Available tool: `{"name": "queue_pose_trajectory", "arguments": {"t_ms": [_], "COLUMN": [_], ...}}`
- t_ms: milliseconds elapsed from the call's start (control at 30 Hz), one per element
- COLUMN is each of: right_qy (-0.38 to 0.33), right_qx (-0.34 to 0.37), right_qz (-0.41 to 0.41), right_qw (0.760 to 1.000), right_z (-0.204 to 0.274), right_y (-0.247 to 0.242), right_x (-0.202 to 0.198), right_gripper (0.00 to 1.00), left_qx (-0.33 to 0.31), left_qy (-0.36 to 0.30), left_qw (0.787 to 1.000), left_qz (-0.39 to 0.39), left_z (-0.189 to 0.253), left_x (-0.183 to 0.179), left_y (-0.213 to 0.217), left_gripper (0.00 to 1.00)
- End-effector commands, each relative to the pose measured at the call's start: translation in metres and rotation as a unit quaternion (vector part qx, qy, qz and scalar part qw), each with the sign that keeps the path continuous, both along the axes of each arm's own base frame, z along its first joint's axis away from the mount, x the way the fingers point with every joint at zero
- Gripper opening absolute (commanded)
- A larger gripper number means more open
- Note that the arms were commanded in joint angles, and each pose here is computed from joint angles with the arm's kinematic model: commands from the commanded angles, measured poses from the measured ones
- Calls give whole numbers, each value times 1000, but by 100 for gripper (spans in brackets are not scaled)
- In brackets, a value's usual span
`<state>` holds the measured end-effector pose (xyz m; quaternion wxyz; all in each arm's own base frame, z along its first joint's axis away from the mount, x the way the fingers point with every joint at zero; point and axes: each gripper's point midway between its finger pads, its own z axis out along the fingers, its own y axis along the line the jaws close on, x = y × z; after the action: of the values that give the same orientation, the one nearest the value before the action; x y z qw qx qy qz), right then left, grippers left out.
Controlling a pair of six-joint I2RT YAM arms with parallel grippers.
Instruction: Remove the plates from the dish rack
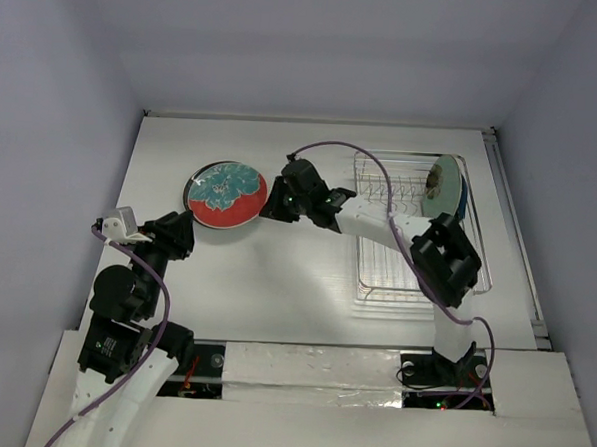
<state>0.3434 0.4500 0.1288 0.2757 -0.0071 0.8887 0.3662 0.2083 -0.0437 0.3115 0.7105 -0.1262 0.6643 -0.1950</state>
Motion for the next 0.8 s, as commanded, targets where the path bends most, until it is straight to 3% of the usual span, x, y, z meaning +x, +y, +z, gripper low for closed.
{"name": "queue_pose_trajectory", "arguments": {"t_ms": [0,33,100,133,300,367,533,567,600,633,700,767], "right_qy": [-80,-112,-149,-187,-205,-195,-191,-180,-178,-173,-161,-139], "right_qx": [-1,2,-31,-37,-167,-207,-273,-294,-303,-312,-329,-353], "right_qz": [-35,-60,-81,-125,-231,-302,-415,-432,-436,-437,-435,-420], "right_qw": [996,992,985,974,936,910,846,833,829,826,823,825], "right_z": [52,82,94,128,141,141,150,149,150,149,147,134], "right_y": [-24,-39,-70,-97,-237,-313,-425,-448,-456,-462,-475,-480], "right_x": [6,8,5,7,11,9,-12,-16,-17,-16,-13,-5], "right_gripper": [17,10,0,0,0,0,0,8,32,43,59,60], "left_qx": [-5,-5,-4,-5,-5,-7,-10,-11,-11,-12,-13,-15], "left_qy": [-19,-19,-20,-21,-23,-27,-32,-34,-35,-36,-41,-44], "left_qw": [1000,1000,1000,1000,1000,1000,999,999,999,999,999,999], "left_qz": [-5,-5,-4,-4,-4,-4,-9,-14,-14,-19,-19,-24], "left_z": [12,12,12,12,13,14,16,17,17,18,19,21], "left_x": [-1,-1,-1,0,-1,-3,-5,-6,-7,-7,-10,-12], "left_y": [-2,-2,-2,-2,-1,-1,-2,-4,-4,-6,-5,-6], "left_gripper": [35,35,35,35,35,35,35,35,35,35,35,35]}}
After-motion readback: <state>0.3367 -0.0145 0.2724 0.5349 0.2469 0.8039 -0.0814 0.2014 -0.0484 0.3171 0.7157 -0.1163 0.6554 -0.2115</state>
